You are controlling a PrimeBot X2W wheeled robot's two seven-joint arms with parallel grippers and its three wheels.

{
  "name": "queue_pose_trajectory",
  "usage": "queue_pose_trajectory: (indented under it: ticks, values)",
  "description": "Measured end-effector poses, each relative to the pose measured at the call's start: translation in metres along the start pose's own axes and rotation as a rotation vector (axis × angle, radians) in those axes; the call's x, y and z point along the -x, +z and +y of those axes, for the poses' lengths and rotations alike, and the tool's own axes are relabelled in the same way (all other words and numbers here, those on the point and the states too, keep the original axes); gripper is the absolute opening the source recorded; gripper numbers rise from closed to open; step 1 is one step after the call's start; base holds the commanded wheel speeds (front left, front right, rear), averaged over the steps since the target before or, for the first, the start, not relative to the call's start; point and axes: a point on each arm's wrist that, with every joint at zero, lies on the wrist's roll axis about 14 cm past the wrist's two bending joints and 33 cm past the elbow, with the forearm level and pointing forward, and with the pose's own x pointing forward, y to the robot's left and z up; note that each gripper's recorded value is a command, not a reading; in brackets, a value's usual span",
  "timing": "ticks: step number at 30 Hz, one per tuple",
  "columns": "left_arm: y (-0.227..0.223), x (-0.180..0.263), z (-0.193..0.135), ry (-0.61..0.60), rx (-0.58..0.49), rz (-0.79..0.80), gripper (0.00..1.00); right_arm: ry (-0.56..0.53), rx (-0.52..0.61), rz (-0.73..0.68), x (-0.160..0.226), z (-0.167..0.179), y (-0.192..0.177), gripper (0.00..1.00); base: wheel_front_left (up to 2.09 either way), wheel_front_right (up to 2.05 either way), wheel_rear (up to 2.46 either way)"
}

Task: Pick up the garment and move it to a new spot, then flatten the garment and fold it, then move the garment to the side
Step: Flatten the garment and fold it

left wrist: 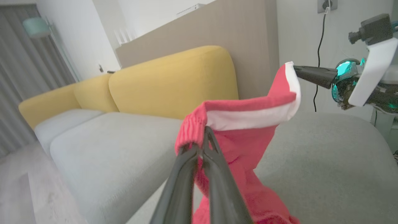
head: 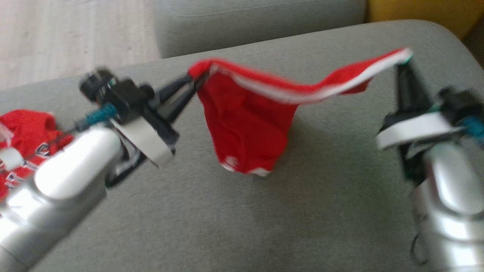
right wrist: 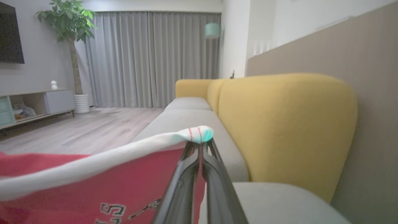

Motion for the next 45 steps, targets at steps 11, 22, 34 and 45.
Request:
queue_pose_trajectory:
  ticks: [11, 22, 34, 45]
  values:
    - [0.08, -0.055, -0.005, -0.199, -0.276, -0.15, 0.0, -0.159, 0.124, -0.282, -0.023, -0.099, 0.118, 0.0, 0.0, 0.0, 0.0]
    - [0.077, -0.125, 0.066, -0.153, -0.45, -0.176, 0.0, -0.174, 0.091, -0.28, -0.113, -0.115, 0.116, 0.0, 0.0, 0.0, 0.0]
    - [0.044, -0.132, 0.059, -0.212, -0.398, -0.258, 0.0, -0.227, 0.121, -0.297, -0.114, -0.133, 0.093, 0.0, 0.0, 0.0, 0.0]
    - [-0.091, -0.038, -0.092, -0.39, 0.084, -0.019, 0.0, -0.391, 0.038, 0.062, 0.036, -0.151, -0.038, 0.0, 0.0, 0.0, 0.0]
